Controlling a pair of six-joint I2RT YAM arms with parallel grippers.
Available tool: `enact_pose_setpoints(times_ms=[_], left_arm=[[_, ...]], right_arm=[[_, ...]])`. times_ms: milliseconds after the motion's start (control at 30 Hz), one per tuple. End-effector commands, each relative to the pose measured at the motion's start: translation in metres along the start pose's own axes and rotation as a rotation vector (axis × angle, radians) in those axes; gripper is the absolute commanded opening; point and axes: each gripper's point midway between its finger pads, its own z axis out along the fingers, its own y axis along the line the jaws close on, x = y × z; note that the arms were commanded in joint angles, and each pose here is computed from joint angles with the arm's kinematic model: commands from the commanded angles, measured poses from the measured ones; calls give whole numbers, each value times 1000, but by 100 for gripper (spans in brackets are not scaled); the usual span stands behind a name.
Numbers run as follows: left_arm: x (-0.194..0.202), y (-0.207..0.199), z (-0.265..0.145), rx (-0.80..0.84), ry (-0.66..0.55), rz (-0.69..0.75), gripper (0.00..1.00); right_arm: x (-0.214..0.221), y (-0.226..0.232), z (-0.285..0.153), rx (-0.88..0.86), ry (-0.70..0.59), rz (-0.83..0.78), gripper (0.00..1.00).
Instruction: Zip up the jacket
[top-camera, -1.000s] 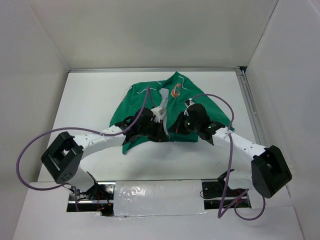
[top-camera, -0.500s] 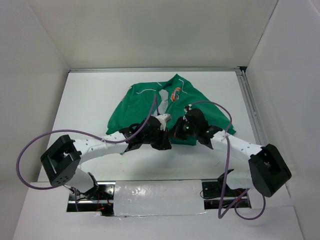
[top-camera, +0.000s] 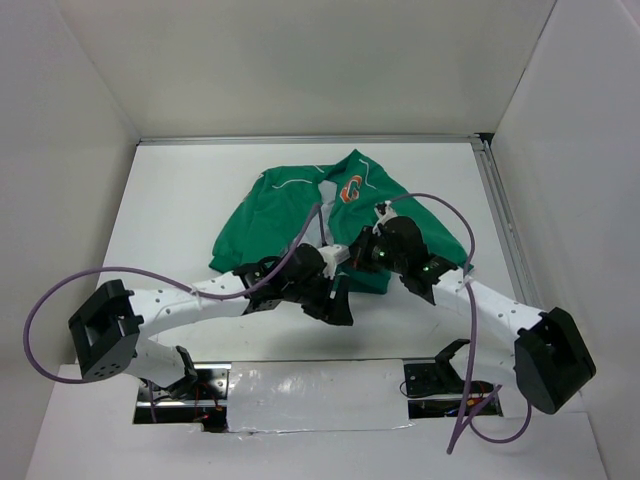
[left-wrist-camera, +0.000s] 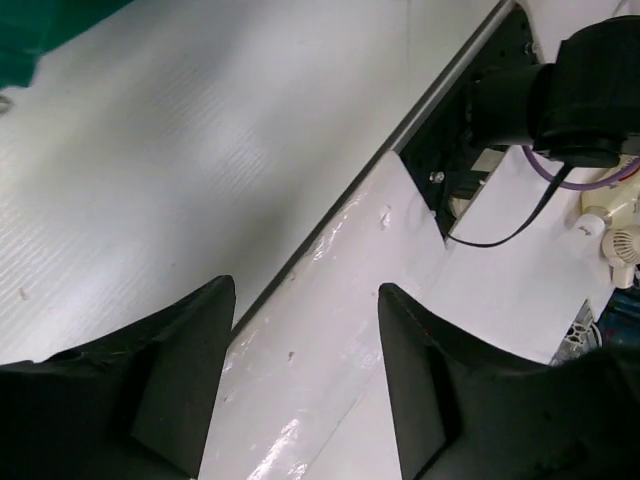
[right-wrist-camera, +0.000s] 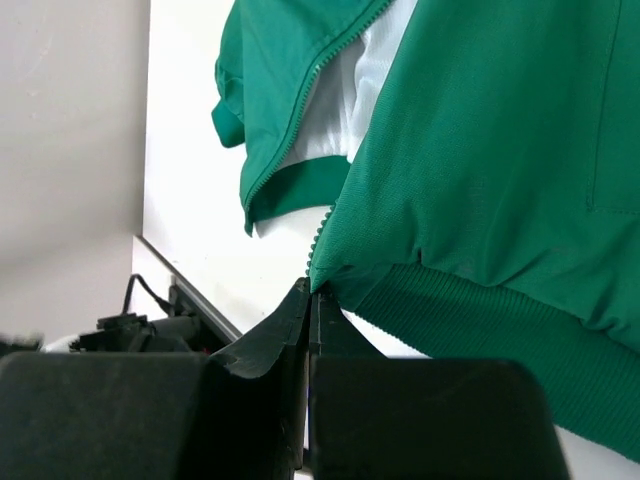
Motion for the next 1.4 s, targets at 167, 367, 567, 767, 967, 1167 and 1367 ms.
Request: enact_pose_setpoints(times_ms=[167,367,567,767,967,1167,1367], left_arm=[[-29,17,-35,-22,-89,-70,99],[-69,45,-58,54,-180,-159,99],[-104,50,-51,187,-206,-157,99],[-122,38,-33,361,-118,-158,94],[-129,45,-11,380,-80,-195,78],[-143,44,-7,375,-95,-173,18],[-149,33,-15,416,-119,-106,0]], right_arm=[[-10,7,-20,-66,-85,-82,0],[0,13,-31,-126,-69,-102,0],[1,17,-35,-154,-69,-116,0],[8,11,-34,-144,-58,-92,0],[15,13,-33,-160,-35,-98,0],[24,9,-33,-143,2,-121,0],[24,7,-34,-131,-3,-138,0]])
